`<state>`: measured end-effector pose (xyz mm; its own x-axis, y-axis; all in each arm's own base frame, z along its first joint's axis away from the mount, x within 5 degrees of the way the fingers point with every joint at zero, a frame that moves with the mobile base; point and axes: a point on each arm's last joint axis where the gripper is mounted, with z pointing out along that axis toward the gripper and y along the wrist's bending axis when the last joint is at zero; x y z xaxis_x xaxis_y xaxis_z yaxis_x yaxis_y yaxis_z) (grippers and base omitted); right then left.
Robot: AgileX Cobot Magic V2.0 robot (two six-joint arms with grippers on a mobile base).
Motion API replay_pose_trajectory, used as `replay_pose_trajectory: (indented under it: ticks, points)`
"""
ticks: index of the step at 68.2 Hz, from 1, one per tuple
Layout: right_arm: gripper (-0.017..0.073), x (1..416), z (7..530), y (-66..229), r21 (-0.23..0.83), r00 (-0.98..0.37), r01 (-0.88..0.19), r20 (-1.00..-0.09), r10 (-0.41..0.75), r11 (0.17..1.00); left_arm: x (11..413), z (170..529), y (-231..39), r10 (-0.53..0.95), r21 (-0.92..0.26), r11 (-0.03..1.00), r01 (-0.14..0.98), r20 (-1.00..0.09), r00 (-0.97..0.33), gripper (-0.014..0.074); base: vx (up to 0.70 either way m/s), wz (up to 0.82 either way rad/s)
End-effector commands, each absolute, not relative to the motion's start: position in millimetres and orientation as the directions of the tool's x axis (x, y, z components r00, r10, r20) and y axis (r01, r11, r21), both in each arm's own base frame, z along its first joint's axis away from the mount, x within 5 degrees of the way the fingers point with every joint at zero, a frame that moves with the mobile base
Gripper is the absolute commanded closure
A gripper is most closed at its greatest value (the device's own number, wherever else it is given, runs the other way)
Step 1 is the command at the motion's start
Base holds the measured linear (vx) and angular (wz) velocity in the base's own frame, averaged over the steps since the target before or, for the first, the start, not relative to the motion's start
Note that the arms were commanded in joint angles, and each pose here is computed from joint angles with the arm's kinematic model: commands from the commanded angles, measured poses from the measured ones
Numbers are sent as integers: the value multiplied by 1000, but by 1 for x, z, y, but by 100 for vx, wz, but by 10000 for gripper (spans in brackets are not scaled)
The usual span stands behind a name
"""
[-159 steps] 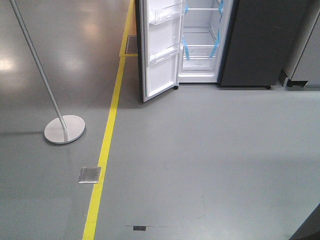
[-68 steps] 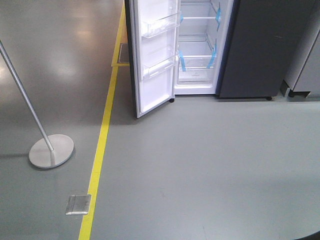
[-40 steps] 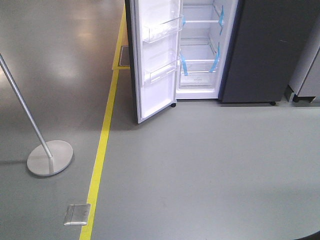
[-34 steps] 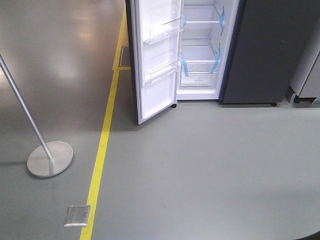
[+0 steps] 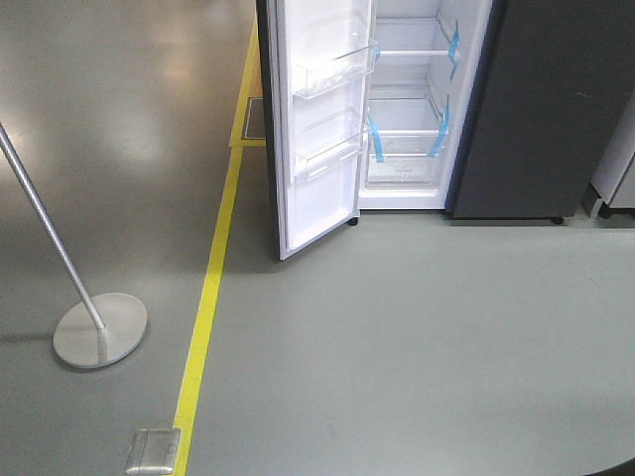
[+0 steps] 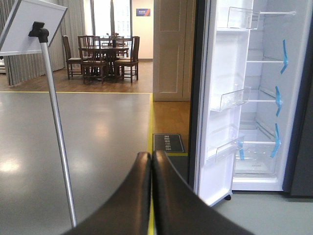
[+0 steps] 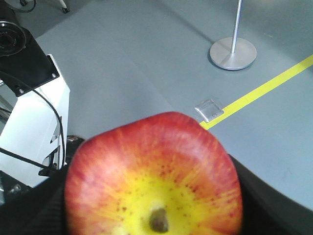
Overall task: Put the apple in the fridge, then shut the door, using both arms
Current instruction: 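Approach the open refrigerator door and shelves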
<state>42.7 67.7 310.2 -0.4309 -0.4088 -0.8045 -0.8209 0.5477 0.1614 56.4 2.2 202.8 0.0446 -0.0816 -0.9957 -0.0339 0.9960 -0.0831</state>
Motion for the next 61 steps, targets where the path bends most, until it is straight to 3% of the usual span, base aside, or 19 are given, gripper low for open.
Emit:
replay_pose_trajectory:
  ticks: [1,61]
  points:
    - [426,45,322,71,167,-400,-826,-847,-351,539,56,201,2,-89,-92,996,-23,-990,106,599,13,1]
    - [426,45,322,71,167,-400,-826,-847,-351,539,56,201,2,-89,-92,996,-23,-990,106,599,13,-1]
